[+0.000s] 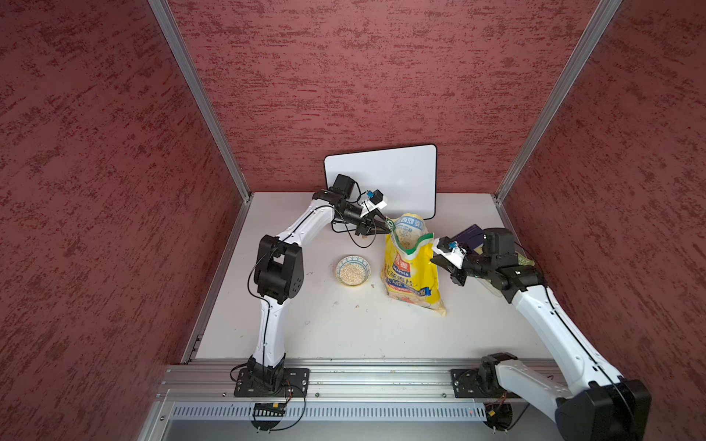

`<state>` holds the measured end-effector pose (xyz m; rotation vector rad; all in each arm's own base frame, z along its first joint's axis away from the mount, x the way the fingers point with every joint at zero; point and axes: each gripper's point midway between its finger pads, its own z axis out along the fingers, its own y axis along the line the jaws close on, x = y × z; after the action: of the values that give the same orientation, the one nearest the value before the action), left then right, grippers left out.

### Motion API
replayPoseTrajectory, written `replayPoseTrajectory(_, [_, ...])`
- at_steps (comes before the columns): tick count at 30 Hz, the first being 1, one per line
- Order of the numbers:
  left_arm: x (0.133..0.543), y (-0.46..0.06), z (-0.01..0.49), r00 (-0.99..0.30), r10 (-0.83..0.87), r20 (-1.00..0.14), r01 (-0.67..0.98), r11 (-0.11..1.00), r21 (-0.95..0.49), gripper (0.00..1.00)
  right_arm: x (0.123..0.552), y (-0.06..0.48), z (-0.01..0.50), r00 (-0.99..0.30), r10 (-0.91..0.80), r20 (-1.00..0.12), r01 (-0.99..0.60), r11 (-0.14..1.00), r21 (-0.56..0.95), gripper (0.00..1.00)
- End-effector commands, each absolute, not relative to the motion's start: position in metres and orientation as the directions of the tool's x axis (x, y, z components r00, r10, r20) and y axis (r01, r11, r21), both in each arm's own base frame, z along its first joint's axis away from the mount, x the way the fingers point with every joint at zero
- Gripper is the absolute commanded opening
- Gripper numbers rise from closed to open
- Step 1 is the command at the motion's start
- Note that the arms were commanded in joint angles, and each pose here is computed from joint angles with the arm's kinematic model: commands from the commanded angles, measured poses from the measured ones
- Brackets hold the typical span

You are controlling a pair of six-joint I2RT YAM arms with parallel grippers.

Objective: Pour the oats into the breakfast bowl
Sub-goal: Close the oats bag at the center of the board.

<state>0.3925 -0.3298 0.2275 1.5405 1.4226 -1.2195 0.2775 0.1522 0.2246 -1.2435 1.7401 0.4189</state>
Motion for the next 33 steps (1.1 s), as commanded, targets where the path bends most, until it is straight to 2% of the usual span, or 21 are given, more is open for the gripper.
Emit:
replayPoseTrajectory(1, [0.385,-0.33,0.241,-0.037,0.307,-0.951,0.98,-0.174,-0.094,0.15,0.277,0.151,0.219,-0.077,-0.575,-0.814,-0.872,0.435,-0.225,0.0])
replayPoseTrajectory(3, [0.382,-0.329,0.244,-0.035,0.308,-0.951,0.981,-0.172,-0.092,0.01,0.278,0.15,0.218,-0.083,-0.578,-0.812,-0.867,0.443,-0.227,0.0])
replayPoseTrajectory(4, [0.381,-0.328,0.246,-0.035,0.308,-0.951,0.981,-0.169,-0.091,0.0,0.279,0.148,0.218,-0.083,-0.58,-0.811,-0.863,0.449,-0.233,0.0])
replayPoseTrajectory(11, [0.383,-0.296,0.259,-0.055,0.316,-0.947,0.998,0.037,-0.046,0.0,0.293,0.127,0.218,-0.101,-0.606,-0.789,-0.805,0.516,-0.292,0.0])
replayPoseTrajectory(15, [0.367,-0.271,0.274,0.036,0.26,-0.965,0.979,0.186,0.086,0.0,0.305,0.107,0.227,-0.107,-0.58,-0.808,-0.752,0.578,-0.316,0.0])
replayPoseTrajectory(23, [0.327,-0.254,0.261,-0.031,0.262,-0.964,0.946,0.32,0.057,0.0,0.318,0.069,0.224,-0.181,-0.596,-0.782,-0.654,0.667,-0.357,0.0])
replayPoseTrajectory(29, [0.315,-0.23,0.259,-0.011,0.308,-0.951,0.87,0.472,0.143,0.0,0.325,0.059,0.229,-0.197,-0.593,-0.781,-0.601,0.702,-0.382,0.0])
replayPoseTrajectory(33, [0.309,-0.227,0.261,0.02,0.34,-0.94,0.821,0.531,0.209,0.0,0.324,0.058,0.23,-0.196,-0.588,-0.785,-0.592,0.709,-0.383,0.0])
